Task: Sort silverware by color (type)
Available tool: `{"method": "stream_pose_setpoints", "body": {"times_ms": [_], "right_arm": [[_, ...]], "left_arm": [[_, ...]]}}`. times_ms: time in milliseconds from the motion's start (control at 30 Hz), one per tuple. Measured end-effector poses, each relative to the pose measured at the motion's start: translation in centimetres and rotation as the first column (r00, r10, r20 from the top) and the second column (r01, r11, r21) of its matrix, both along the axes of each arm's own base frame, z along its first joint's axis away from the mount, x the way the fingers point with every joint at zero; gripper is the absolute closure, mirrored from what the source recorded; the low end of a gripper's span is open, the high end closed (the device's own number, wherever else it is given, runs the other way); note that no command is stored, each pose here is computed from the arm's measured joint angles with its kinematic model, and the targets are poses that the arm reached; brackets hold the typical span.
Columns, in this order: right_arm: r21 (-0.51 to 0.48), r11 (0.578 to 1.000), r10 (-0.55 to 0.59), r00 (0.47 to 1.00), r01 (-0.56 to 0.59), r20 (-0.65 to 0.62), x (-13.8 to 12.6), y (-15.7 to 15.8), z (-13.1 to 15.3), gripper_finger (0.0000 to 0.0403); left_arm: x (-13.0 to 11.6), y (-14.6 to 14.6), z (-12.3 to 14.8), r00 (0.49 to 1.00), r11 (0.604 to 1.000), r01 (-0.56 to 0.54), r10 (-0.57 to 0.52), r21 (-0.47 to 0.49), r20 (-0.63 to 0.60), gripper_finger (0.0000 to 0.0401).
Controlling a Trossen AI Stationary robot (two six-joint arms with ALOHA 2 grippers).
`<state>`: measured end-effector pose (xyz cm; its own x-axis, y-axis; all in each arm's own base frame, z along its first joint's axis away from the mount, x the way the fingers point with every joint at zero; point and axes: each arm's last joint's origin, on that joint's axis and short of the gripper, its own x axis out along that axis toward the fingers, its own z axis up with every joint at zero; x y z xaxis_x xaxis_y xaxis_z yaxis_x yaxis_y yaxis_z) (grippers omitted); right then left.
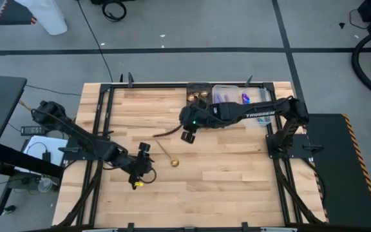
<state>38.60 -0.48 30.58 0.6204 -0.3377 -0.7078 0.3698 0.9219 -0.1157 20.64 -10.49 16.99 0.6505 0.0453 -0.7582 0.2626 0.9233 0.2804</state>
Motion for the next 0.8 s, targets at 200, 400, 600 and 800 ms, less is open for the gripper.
{"method": "stream_pose_setpoints", "body": {"times_ms": [200,400,600,800], "right_arm": [[0.079,0.997,-0.011,0.999,0.008,0.034,1.5,1.7,-1.7,0.0273],[0.156,0.987,-0.042,0.999,0.04,0.008,2.6,2.0,-3.8,0.0273],[0.203,0.979,-0.021,1.0,0.017,0.017,3.9,2.3,-5.7,0.0273],[0.244,0.969,0.016,0.999,-0.023,0.032,5.2,2.5,-7.4,0.0273]], "left_arm": [[-1.6,0.9,0.8,0.997,0.998,-0.027,0.031,-0.057,0.067,0.0229],[-3.1,1.6,1.4,0.986,0.988,-0.04,0.063,-0.147,0.155,0.0229],[-4.6,1.8,1.2,0.972,0.971,-0.03,0.083,-0.237,0.218,0.023],[-5.0,1.6,1.5,0.964,0.948,-0.043,0.122,-0.316,0.235,0.023]]}}
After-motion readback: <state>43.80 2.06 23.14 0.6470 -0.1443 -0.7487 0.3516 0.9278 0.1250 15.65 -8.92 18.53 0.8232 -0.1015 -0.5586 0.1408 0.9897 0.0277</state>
